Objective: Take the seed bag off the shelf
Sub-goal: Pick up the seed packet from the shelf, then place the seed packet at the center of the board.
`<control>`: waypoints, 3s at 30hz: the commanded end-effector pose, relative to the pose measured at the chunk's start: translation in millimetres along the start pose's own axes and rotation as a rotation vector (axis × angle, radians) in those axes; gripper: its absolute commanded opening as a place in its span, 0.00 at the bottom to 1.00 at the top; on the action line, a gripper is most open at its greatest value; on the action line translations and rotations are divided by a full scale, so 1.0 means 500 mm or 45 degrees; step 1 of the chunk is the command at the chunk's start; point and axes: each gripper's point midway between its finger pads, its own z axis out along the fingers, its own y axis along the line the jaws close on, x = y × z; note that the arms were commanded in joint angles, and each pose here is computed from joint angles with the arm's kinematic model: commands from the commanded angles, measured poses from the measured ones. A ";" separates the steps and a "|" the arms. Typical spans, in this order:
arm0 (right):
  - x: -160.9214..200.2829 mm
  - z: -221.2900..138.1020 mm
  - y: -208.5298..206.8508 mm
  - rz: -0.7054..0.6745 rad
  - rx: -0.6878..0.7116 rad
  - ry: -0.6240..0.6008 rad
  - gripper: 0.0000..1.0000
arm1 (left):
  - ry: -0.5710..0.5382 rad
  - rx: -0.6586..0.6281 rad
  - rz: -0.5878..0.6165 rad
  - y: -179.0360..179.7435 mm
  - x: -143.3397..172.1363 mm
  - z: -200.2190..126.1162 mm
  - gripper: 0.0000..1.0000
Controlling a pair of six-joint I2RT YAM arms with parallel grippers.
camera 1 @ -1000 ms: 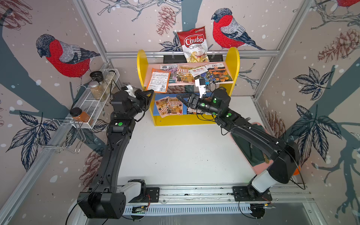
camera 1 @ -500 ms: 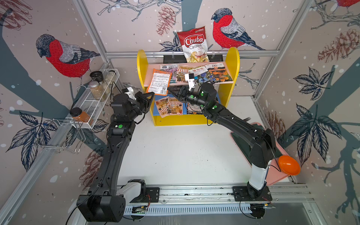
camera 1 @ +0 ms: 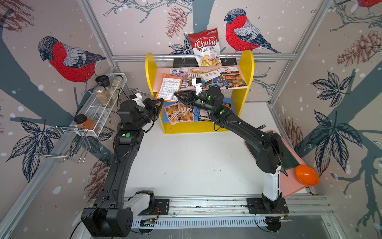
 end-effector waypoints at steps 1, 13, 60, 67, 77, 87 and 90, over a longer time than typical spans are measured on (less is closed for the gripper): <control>-0.001 0.005 0.009 0.008 -0.025 0.002 0.32 | 0.000 0.078 0.055 -0.031 -0.001 -0.003 0.00; -0.001 0.015 0.003 0.019 -0.032 0.010 0.00 | -0.001 0.090 0.069 -0.033 -0.002 -0.003 0.00; 0.225 -0.256 0.036 -0.178 0.214 0.172 0.00 | 0.356 -0.307 0.995 -0.005 0.111 -0.191 0.97; 0.316 -0.251 -0.035 -0.079 0.268 0.282 0.00 | 0.365 -0.288 1.013 0.015 0.148 -0.232 0.97; 0.395 -0.204 -0.147 0.004 0.331 0.363 0.00 | 0.445 -0.012 1.025 -0.033 0.228 -0.287 0.94; 0.451 -0.152 -0.251 0.128 0.354 0.425 0.00 | 0.454 -0.009 0.990 -0.019 0.265 -0.345 0.93; 0.463 -0.141 -0.280 0.151 0.387 0.439 0.00 | 0.454 0.002 0.992 -0.022 0.271 -0.354 0.93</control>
